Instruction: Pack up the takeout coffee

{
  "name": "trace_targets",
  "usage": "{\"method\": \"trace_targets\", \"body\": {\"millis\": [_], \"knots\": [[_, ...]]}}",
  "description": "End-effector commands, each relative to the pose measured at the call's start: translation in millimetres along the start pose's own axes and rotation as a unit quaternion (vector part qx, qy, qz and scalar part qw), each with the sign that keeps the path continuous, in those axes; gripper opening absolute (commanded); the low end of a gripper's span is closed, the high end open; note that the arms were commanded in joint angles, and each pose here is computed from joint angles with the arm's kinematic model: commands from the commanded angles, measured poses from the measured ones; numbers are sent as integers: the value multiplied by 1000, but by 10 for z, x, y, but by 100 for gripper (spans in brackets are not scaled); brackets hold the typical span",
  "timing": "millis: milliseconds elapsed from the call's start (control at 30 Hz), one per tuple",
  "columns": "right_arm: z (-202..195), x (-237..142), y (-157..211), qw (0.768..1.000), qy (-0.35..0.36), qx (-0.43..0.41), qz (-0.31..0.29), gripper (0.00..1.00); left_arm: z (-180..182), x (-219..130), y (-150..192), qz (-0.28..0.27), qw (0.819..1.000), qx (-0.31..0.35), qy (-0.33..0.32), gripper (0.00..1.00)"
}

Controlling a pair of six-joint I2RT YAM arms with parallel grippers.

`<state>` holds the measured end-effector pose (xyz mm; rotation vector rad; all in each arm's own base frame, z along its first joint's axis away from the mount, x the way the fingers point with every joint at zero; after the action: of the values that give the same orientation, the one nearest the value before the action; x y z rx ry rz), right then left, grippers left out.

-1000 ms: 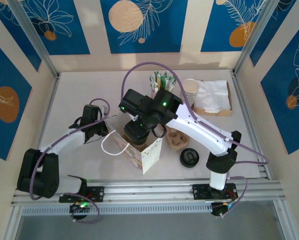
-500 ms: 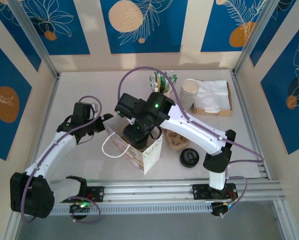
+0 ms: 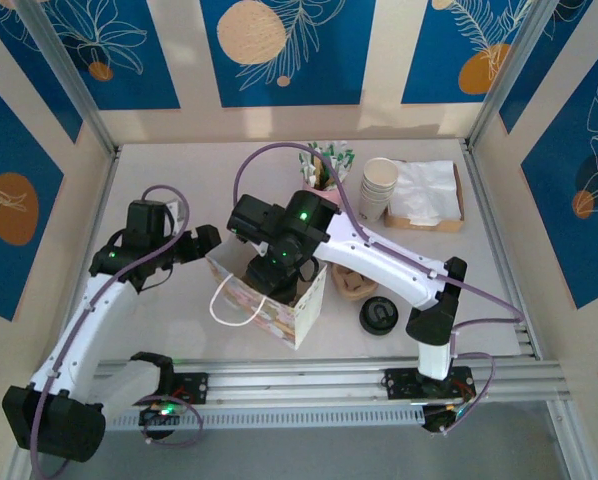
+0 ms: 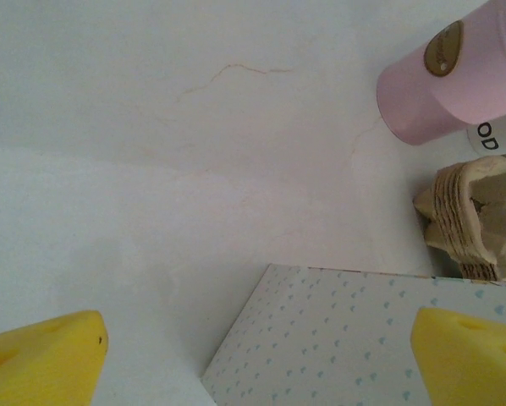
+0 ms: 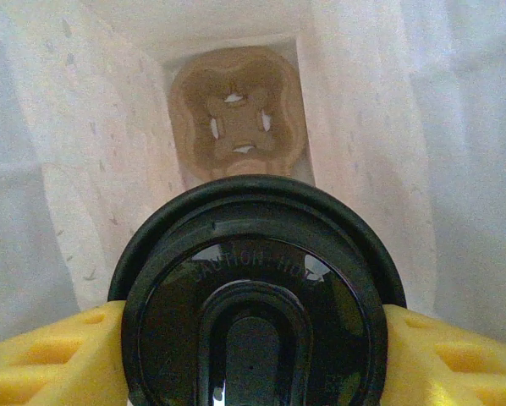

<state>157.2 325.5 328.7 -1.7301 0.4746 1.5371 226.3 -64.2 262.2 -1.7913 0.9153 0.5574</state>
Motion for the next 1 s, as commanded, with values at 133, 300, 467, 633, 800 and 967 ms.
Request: {"method": "trace_targets", "body": {"millis": [133, 300, 467, 633, 800, 967], "knots": [[-17, 32, -16, 999, -38, -15, 1, 65, -38, -214, -42, 3, 1000, 11, 2, 99], [-46, 113, -4, 999, -45, -31, 3, 65, -97, -379, -105, -11, 1000, 14, 11, 100], [-72, 179, 3, 998, -53, -36, 8, 64, -121, -518, -142, -20, 1000, 18, 7, 100], [-87, 235, 24, 997, -53, -45, 14, 64, -192, -638, -139, -25, 999, 28, 31, 100], [-84, 270, 60, 996, -58, -61, 21, 64, -343, -789, -143, -31, 994, 42, 96, 100], [-119, 303, 76, 996, -46, -68, 22, 64, -451, -905, -146, -29, 988, 58, 139, 100]]}}
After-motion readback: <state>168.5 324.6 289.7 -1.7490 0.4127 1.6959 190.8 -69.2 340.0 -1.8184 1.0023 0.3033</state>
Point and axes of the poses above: each hand's point on the last joint's axis, 136 mm out from that joint toward the fingers, its own x axis out along the fingers, its own z axis along the line the jaws close on, y = z × x, the point moved 8 cm from there along -x, back along the fingers, and after that the axes turned 4 degrees about x, right-handed, at the moved point
